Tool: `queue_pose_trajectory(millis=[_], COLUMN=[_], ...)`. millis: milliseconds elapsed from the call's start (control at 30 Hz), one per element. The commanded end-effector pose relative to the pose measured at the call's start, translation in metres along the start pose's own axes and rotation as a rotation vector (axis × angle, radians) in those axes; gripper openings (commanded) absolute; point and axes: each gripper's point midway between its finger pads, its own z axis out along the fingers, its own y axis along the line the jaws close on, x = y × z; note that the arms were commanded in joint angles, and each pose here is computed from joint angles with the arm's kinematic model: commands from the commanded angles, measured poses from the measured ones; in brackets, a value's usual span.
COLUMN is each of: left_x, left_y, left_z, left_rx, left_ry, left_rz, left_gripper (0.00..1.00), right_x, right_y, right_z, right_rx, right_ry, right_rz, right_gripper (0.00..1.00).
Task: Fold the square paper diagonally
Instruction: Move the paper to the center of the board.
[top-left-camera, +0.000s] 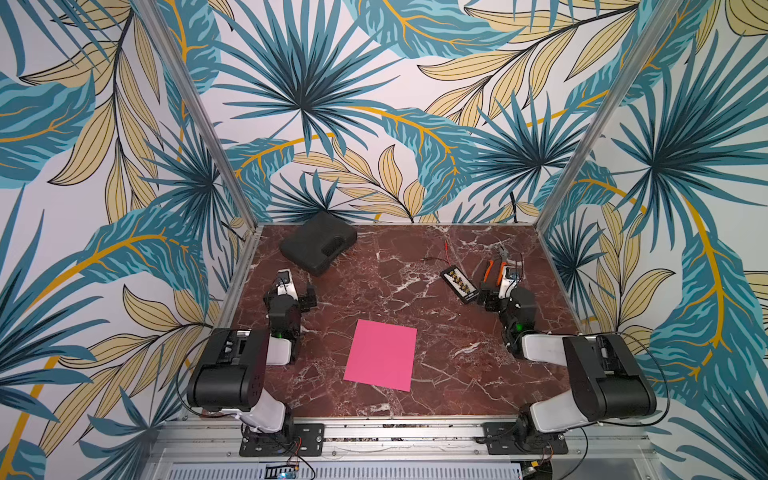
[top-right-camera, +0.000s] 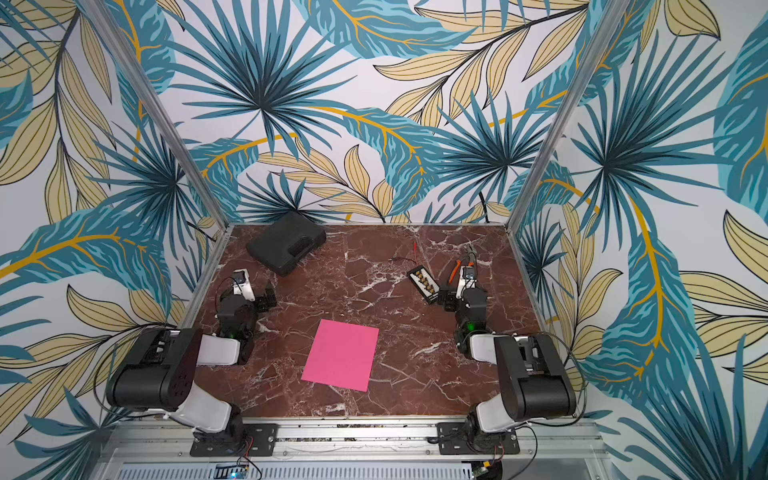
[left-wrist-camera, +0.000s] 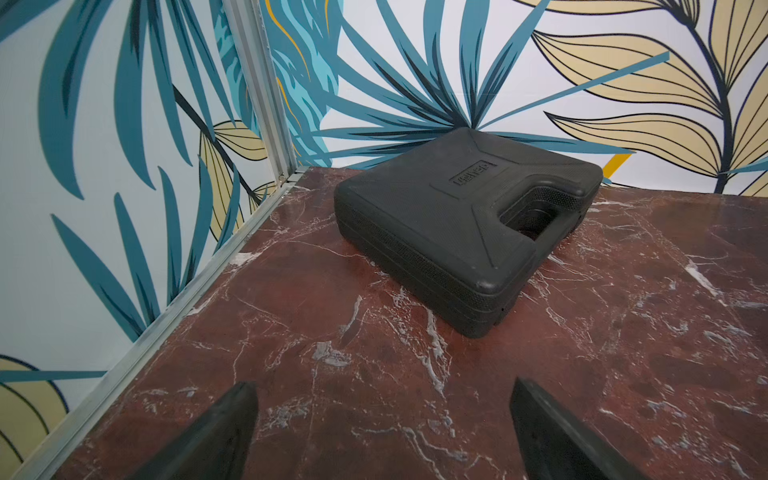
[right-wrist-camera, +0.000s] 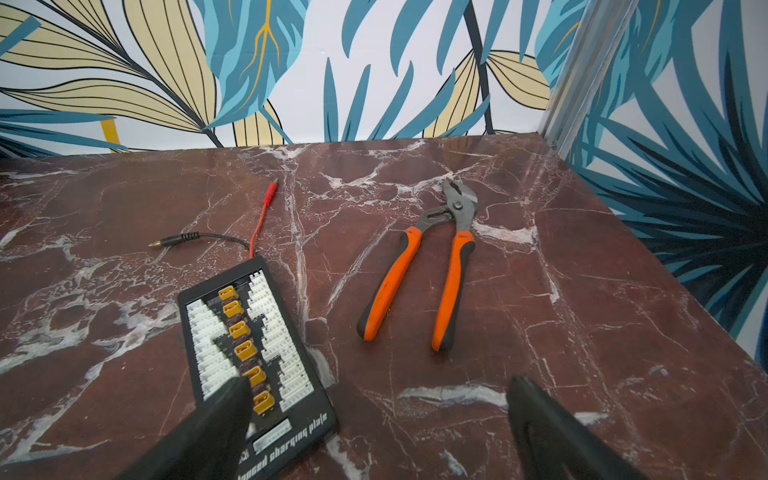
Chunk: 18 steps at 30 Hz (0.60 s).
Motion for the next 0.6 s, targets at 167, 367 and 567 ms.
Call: queue_pose_trajectory(millis=[167, 367, 567], left_x=[-0.005, -0.004, -0.038], left_y=[-0.002, -0.003, -0.004], left_z=[0.002, 0.001, -0.037], left_rx=[0.005, 0.015, -0.006], left_ry=[-0.014, -0.015, -0.139], left_rz=[0.007, 0.008, 0.028], left_gripper=[1.0, 1.0, 1.0], right_x=[0.002, -0.014, -0.054], right_y=[0.001, 0.011, 0.038], right_z=[-0.001, 0.005, -0.031], right_rx=[-0.006, -0.055, -0.192], right_ry=[0.008, 0.09, 0.173], right_rz=[0.01, -0.017, 0.036], right_gripper=[1.0, 1.0, 1.0])
